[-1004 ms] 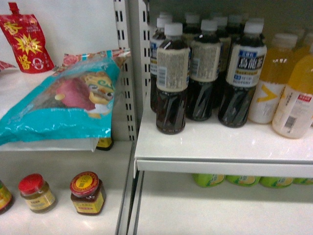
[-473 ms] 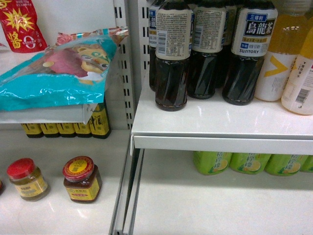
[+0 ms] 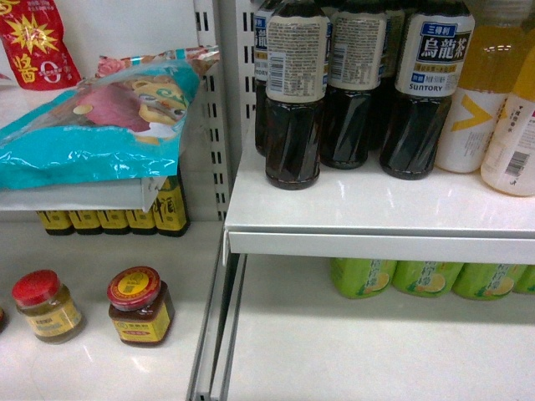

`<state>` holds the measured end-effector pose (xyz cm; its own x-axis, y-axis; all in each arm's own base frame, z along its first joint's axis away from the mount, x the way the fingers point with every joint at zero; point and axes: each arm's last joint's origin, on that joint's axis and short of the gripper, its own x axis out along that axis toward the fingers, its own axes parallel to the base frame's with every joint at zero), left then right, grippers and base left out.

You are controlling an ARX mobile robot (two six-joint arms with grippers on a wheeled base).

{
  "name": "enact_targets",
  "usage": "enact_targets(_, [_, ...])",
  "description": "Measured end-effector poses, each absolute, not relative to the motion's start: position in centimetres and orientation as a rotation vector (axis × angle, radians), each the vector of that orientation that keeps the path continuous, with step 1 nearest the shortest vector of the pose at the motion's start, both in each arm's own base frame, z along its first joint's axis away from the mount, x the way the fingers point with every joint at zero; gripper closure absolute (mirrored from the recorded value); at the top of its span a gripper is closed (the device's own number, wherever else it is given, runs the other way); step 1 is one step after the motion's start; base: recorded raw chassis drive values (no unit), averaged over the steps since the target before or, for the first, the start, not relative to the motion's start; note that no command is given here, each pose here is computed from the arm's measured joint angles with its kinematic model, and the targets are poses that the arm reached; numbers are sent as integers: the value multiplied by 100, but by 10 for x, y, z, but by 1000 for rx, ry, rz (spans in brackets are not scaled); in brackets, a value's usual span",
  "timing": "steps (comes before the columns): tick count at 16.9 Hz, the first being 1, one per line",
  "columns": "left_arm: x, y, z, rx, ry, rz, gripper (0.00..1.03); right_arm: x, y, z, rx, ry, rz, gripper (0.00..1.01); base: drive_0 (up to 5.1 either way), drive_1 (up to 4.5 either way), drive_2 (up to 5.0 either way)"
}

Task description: Move water from second to third shelf

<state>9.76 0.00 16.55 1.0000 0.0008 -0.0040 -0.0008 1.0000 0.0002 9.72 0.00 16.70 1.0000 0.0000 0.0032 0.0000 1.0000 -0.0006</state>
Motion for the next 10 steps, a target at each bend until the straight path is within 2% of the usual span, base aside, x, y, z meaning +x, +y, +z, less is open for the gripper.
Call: enact_targets(10, [98, 0, 165, 0, 4, 1, 5, 97, 0, 167, -1, -3, 0, 3, 0, 0, 0])
